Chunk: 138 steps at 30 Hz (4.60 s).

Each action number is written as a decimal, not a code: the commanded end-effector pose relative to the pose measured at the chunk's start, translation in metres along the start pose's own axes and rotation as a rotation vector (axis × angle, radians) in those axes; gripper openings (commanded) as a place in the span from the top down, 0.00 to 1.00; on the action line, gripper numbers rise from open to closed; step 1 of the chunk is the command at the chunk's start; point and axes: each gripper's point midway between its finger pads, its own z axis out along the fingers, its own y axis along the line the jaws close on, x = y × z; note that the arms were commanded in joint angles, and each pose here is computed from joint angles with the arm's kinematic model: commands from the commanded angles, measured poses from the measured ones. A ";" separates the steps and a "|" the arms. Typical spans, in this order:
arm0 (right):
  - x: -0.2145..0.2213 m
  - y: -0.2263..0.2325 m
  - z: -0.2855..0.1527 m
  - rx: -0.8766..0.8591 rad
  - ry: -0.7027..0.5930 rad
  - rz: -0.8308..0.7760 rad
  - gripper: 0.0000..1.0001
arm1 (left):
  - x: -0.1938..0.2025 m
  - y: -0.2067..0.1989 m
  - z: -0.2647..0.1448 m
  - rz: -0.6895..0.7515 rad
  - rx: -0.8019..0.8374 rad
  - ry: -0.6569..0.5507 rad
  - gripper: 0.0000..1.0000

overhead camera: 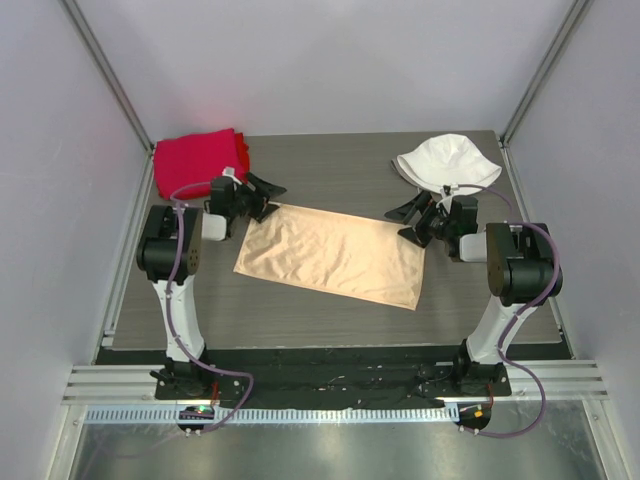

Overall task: Fold the napkin into a case and place the utensils inside
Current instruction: Smooth out the rectangle-folded napkin at the center of the board.

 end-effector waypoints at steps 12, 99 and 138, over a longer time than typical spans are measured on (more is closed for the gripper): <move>-0.009 -0.002 -0.005 0.013 -0.013 -0.019 0.00 | -0.053 0.050 -0.002 0.029 -0.108 -0.090 0.27; 0.008 0.109 0.074 -0.082 0.050 -0.149 0.01 | 0.093 -0.111 0.040 0.035 0.299 0.103 0.29; 0.037 0.010 0.067 0.075 0.123 -0.079 0.03 | -0.048 0.042 0.015 0.130 -0.070 -0.044 0.28</move>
